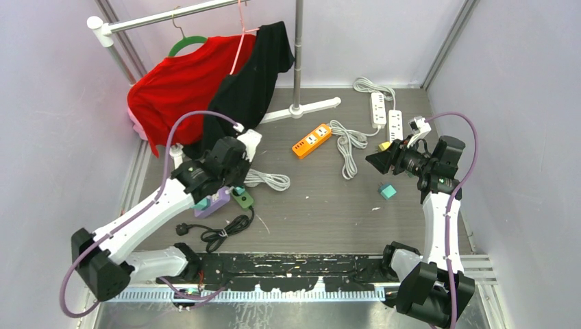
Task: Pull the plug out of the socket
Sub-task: Pick up the socket from the center of the board, then place the socket at the center of the board.
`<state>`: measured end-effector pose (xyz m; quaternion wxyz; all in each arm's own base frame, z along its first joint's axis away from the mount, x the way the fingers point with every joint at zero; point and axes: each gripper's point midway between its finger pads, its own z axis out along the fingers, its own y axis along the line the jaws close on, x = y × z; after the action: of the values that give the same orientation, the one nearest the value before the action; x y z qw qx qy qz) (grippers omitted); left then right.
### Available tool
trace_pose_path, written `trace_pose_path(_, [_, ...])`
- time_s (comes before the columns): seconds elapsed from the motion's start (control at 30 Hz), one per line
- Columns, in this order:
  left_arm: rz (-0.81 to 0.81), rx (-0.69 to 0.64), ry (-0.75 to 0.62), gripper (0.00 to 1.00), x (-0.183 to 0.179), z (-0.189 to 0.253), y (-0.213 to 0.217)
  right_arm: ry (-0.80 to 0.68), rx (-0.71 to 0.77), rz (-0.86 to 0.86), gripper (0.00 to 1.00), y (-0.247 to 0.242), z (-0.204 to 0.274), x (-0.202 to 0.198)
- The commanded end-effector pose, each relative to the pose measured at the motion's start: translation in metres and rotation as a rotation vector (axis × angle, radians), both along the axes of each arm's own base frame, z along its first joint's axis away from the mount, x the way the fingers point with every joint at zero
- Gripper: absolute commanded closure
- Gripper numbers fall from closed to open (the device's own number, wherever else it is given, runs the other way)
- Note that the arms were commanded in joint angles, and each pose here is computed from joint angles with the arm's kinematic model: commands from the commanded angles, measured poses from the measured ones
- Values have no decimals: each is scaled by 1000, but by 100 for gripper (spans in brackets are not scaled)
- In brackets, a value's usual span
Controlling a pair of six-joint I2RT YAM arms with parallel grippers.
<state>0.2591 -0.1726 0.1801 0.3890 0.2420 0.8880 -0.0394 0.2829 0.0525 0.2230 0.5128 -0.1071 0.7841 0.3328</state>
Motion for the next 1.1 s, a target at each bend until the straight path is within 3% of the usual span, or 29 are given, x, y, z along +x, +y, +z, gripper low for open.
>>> trace_pose_path(0.0, [-45, -88, -96, 100, -9, 43, 0, -56, -4, 11, 40, 0, 13, 1])
trace_pose_path(0.33, [-137, -255, -215, 100, -44, 123, -7, -56, -6, 9, 40, 0, 12, 1])
trace_pose_path(0.63, [-296, -473, -221, 100, -71, 178, -38, -57, -6, 9, 40, 0, 13, 2])
trace_pose_path(0.77, [-359, -546, -202, 100, -73, 187, -60, -58, -8, 6, 40, -1, 13, 2])
trace_pose_path(1.07, [-410, -567, -167, 100, -52, 178, -105, -58, -7, 4, 40, -1, 13, 2])
